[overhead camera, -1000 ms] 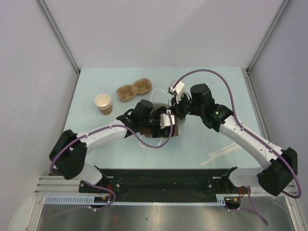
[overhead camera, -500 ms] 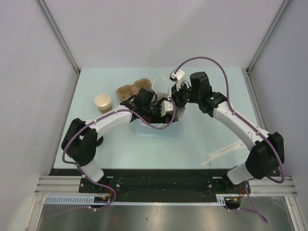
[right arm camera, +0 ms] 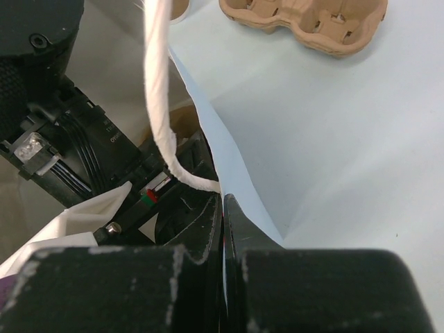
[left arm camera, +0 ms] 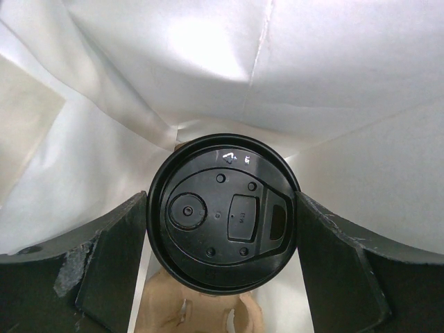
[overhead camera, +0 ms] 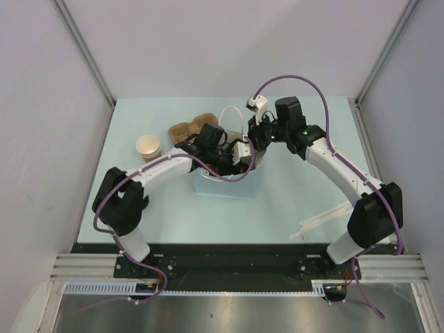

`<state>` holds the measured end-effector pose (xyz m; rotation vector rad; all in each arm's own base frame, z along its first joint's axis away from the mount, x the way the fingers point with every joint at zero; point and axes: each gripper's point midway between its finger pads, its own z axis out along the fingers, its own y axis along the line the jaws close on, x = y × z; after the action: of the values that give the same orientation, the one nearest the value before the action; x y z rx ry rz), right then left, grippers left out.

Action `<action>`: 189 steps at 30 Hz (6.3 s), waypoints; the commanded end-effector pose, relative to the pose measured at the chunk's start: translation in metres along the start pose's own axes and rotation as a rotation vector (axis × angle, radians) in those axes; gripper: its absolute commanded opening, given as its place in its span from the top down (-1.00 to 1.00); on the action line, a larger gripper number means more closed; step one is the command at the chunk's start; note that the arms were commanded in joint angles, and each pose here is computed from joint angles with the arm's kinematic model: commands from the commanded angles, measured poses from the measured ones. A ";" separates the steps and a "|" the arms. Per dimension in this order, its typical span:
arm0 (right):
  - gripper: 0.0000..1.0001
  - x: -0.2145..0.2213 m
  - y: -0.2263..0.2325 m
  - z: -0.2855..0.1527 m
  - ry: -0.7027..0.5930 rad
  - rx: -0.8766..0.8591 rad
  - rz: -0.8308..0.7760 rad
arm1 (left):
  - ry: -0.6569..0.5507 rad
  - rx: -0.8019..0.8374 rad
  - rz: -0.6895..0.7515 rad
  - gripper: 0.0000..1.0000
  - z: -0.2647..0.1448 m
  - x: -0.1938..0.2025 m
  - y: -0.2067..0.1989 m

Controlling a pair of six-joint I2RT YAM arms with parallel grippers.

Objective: Pack the takeout coffee

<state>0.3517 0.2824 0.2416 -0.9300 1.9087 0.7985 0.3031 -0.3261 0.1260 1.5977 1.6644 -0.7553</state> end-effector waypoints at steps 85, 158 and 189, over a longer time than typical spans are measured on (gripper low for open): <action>-0.43 -0.082 0.016 -0.035 -0.071 -0.037 -0.106 | -0.509 -0.573 -0.096 -0.99 -0.243 -0.200 0.024; 0.60 0.335 0.071 -0.130 0.898 -0.295 -0.807 | -0.434 -0.741 -0.479 -0.99 -0.292 -0.074 0.018; 1.00 -0.024 0.096 -0.156 -0.008 0.133 -0.393 | -0.520 -0.672 -0.263 -0.98 -0.321 -0.141 0.025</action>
<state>0.2005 0.2181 0.2574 -1.4916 1.7430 0.3660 0.3095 -0.1406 0.3759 0.5324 1.7053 -0.5799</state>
